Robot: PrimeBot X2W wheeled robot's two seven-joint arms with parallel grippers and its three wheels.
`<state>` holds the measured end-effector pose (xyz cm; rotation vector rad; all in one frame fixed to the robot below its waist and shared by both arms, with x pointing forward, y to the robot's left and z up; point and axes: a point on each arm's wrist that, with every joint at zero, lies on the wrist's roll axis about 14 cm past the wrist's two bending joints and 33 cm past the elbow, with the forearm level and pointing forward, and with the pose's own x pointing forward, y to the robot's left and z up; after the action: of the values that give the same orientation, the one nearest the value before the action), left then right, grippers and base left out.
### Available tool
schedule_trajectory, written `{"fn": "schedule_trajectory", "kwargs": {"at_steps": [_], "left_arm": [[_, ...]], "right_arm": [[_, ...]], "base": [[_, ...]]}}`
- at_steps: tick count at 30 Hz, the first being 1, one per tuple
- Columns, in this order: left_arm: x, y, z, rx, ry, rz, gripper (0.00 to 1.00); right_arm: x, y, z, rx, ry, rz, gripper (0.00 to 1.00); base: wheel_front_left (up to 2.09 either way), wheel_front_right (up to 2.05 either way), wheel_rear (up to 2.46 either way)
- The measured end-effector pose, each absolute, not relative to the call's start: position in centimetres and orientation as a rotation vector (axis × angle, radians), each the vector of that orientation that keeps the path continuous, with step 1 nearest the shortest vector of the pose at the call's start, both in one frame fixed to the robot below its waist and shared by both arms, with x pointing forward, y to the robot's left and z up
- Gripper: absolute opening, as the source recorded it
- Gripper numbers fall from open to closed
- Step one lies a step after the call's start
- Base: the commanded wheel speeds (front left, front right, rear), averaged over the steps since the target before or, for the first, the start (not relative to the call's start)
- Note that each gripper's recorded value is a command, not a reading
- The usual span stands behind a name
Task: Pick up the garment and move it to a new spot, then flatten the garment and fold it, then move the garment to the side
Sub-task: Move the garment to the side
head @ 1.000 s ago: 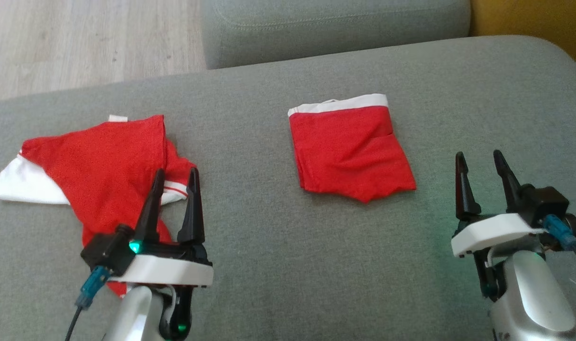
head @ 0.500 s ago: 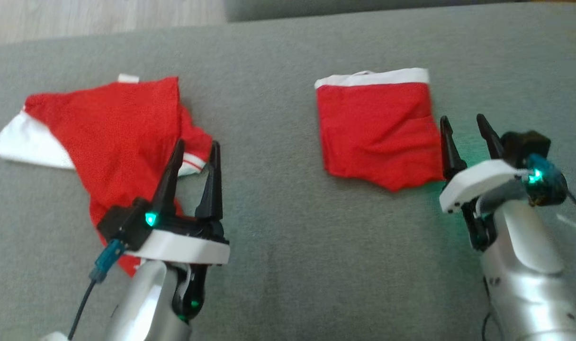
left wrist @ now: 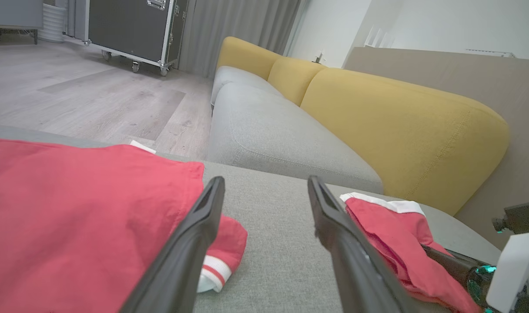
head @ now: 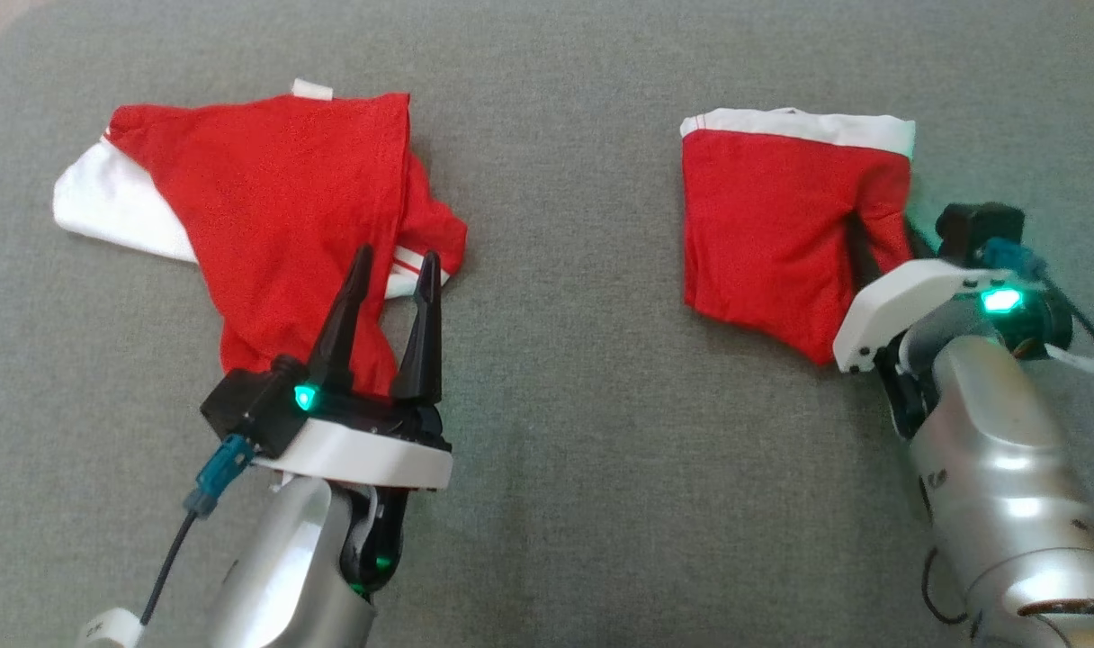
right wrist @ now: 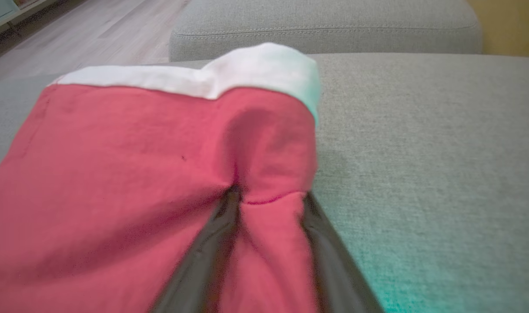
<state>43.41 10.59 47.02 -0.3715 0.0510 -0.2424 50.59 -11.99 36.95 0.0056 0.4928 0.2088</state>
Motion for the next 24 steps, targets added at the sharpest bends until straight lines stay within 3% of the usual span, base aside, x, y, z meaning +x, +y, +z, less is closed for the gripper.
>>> {"fn": "schedule_trajectory", "kwargs": {"at_steps": [16, 24], "left_arm": [[42.8, 8.3, 49.3, -0.388, 0.004, -0.308, 1.0], [43.3, 7.7, 48.7, -0.397, 0.016, -0.323, 1.0]], "right_arm": [[48.8, -17.8, 40.9, -0.302, 0.388, 0.228, 0.0], [49.0, -26.8, 41.1, -0.535, 0.483, 0.156, 0.0]], "base": [[0.0, 0.0, 0.0], [0.0, 0.0, 0.0]]}}
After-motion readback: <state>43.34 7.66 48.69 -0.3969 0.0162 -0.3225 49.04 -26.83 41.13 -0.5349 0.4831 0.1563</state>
